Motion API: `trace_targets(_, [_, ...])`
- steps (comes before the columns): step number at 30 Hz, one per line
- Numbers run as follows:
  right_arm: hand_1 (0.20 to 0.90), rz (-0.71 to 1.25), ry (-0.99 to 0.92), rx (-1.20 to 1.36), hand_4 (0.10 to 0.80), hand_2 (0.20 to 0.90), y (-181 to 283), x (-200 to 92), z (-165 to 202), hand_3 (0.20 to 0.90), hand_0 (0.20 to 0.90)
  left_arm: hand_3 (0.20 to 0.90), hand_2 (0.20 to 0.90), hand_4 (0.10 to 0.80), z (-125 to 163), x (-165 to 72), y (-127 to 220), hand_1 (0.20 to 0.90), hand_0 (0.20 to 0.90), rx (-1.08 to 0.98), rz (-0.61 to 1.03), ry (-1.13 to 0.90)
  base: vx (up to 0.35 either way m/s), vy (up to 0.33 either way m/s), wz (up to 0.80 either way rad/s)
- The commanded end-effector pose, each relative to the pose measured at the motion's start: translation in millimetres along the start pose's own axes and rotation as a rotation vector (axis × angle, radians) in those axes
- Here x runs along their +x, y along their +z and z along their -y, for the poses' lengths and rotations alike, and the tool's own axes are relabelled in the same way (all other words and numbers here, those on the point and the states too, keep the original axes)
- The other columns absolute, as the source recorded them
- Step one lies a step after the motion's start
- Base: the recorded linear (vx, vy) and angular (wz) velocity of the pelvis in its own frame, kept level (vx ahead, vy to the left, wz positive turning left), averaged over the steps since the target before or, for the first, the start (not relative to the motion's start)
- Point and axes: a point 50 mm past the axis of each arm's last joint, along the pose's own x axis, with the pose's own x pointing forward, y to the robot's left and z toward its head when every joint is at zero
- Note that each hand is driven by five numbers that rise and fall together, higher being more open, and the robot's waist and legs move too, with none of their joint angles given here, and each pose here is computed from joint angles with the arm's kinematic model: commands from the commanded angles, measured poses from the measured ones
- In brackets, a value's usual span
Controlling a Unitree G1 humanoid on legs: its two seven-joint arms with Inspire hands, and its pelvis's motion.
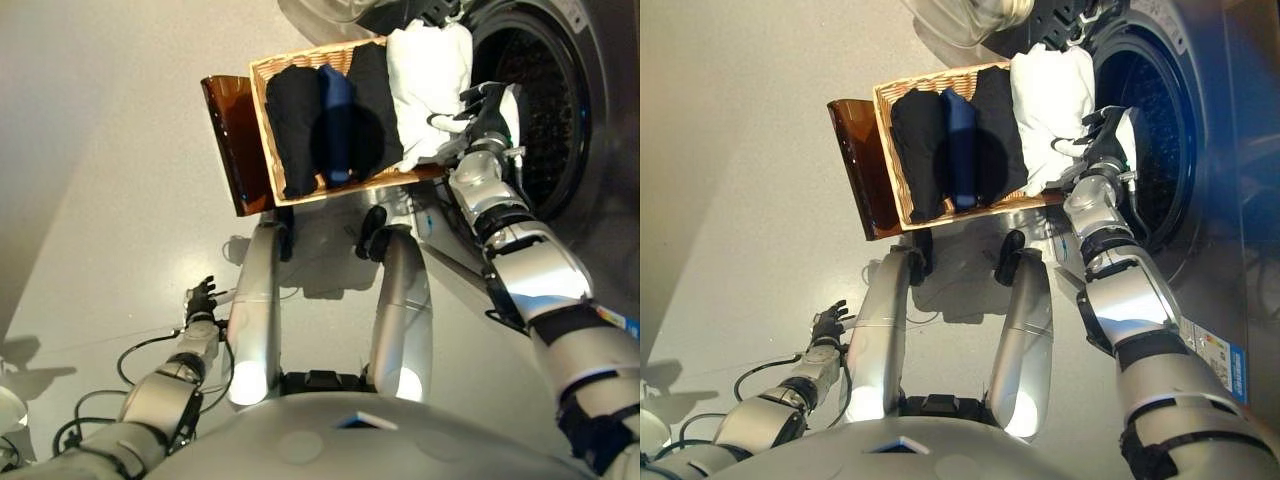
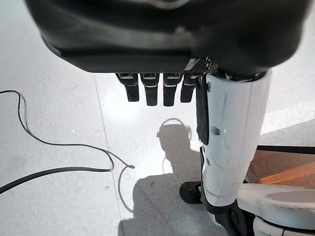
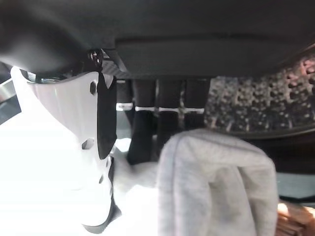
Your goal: Pick up the clothes and place them into the washing machine
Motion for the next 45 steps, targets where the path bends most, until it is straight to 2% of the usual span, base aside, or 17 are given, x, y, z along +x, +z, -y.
trace_targets(1, [0.2,0.144,-0.038,0.005,0.3,0.2,43.5,11.5,17.7,0.2,0.2,0.9,0.9,0.8,-25.5,-2.7,-30.6,0.9,0.9,0.045,-0.098,0.079,0.0,0.0,0.0])
trace_targets(14, [0.2,0.13,-0.049,0.023,0.3,0.2,40.6,12.9,21.2,0.2,0.2,0.9,0.9,0.8,-26.1,-2.6,-31.3,0.9,0.9,0.046,-0.108,0.077,0.0,0.0,0.0])
trace_targets(15, [0.216,0.125,-0.052,0.028,0.312,0.216,39.8,13.1,21.6,0.216,0.216,0.9,0.9,0.8,-26.5,-2.7,-31.9,0.9,0.9,0.045,-0.109,0.078,0.0,0.0,0.0])
trace_targets(16, [0.409,0.123,-0.055,0.033,0.449,0.409,39.7,13.0,21.6,0.409,0.409,0.9,0.9,0.8,-26.7,-2.8,-32.5,0.9,0.9,0.044,-0.112,0.079,0.0,0.0,0.0])
trace_targets(17, [0.845,0.124,-0.061,0.036,0.761,0.845,40.1,12.8,21.5,0.845,0.845,0.9,0.9,0.8,-26.7,-2.8,-32.4,0.9,0.9,0.043,-0.112,0.081,0.0,0.0,0.0])
trace_targets(18, [0.9,0.128,-0.062,0.035,0.8,0.9,41.0,12.3,20.8,0.9,0.9,0.9,0.9,0.8,-26.5,-2.9,-32.4,0.9,0.9,0.042,-0.111,0.081,0.0,0.0,0.0])
trace_targets(45, [0.9,0.185,-0.034,0.044,0.8,0.9,59.3,4.8,5.4,0.9,0.9,0.9,0.9,0.8,-23.3,-3.3,-29.2,0.9,0.9,0.023,-0.081,0.077,-0.001,0.001,0.0])
